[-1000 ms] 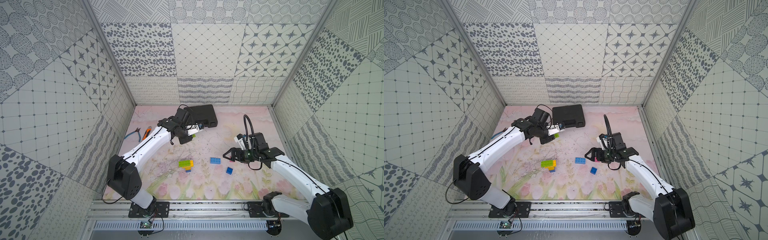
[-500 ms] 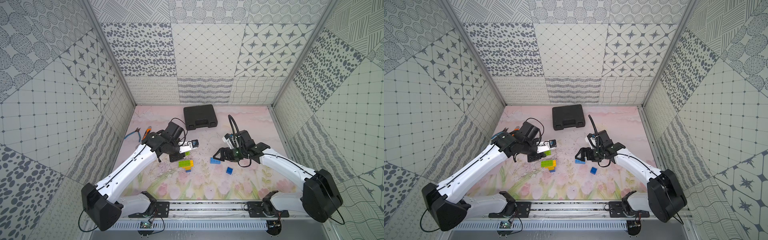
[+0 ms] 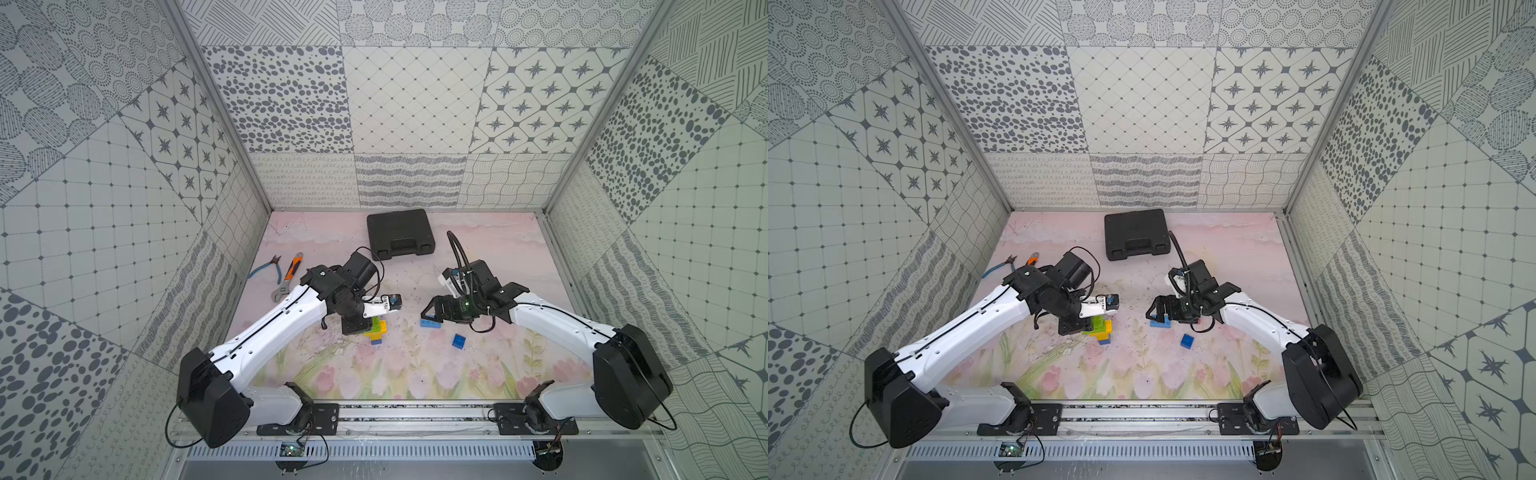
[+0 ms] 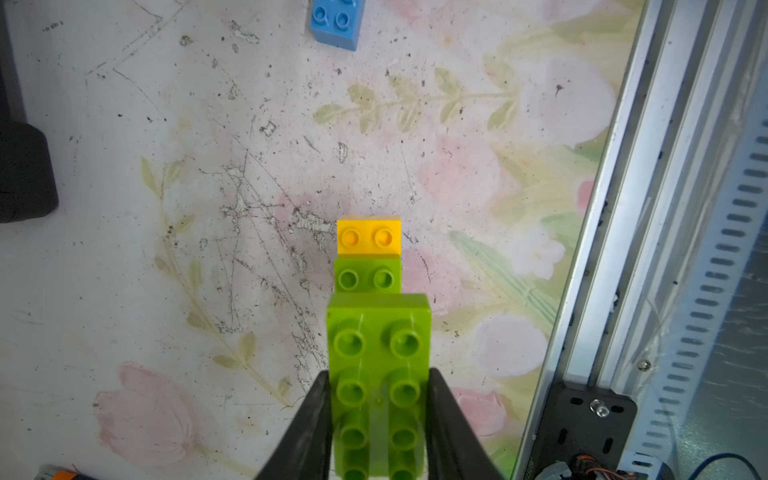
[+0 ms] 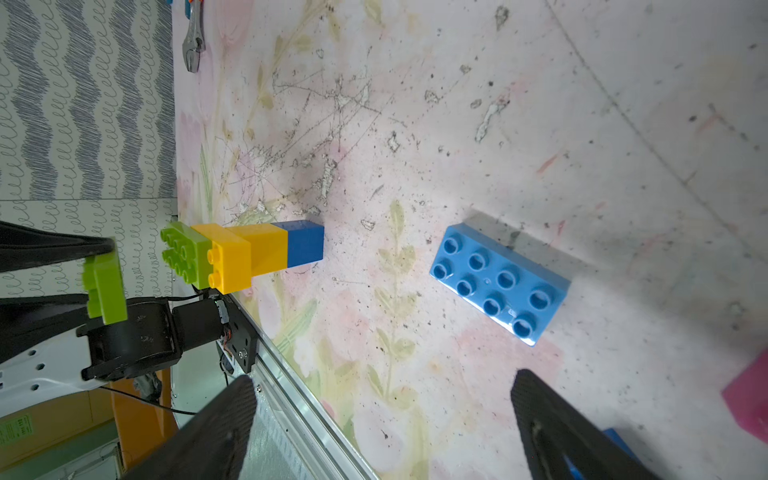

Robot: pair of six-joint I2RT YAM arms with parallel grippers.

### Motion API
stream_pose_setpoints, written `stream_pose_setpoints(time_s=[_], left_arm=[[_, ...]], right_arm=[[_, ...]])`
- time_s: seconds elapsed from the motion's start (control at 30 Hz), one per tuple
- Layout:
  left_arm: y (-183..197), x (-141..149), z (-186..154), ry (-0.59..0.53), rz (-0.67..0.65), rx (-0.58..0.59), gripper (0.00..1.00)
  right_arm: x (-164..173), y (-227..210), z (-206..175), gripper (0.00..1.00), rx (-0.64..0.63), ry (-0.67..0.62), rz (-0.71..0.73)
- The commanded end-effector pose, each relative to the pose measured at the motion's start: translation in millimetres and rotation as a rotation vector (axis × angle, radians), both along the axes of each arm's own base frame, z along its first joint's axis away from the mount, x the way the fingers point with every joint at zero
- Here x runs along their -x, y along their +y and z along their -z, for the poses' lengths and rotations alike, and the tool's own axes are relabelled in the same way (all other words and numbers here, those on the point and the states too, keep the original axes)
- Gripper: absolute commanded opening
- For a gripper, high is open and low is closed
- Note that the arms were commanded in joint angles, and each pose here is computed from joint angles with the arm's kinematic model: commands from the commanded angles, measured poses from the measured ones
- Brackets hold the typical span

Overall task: Assemble a spoon with lego
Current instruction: Assemble the lego brick with the lego brick.

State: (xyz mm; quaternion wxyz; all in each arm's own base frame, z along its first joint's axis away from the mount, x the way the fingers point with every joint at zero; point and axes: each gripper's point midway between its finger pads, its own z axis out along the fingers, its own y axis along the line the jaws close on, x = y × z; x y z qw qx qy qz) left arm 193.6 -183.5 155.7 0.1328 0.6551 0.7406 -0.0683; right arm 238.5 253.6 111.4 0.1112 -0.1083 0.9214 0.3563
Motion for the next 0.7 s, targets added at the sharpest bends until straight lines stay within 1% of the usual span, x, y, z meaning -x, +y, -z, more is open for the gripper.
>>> stream_pose_setpoints(time_s=[0.0,0.4,0.67], left_arm=[[0,13,9,0.082,0.006,-0.020,0.27],[3,10,21,0.101,0.011,-0.069,0.27],[5,2,22,0.066,0.015,-0.093,0.27]], right_arm=[[-8,7,-8,0.98,-0.030,-0.044,-0.002],[-4,6,-5,0.98,-0.036,-0.045,-0.009],[-3,6,-4,0.98,-0.043,-0.046,-0.012]])
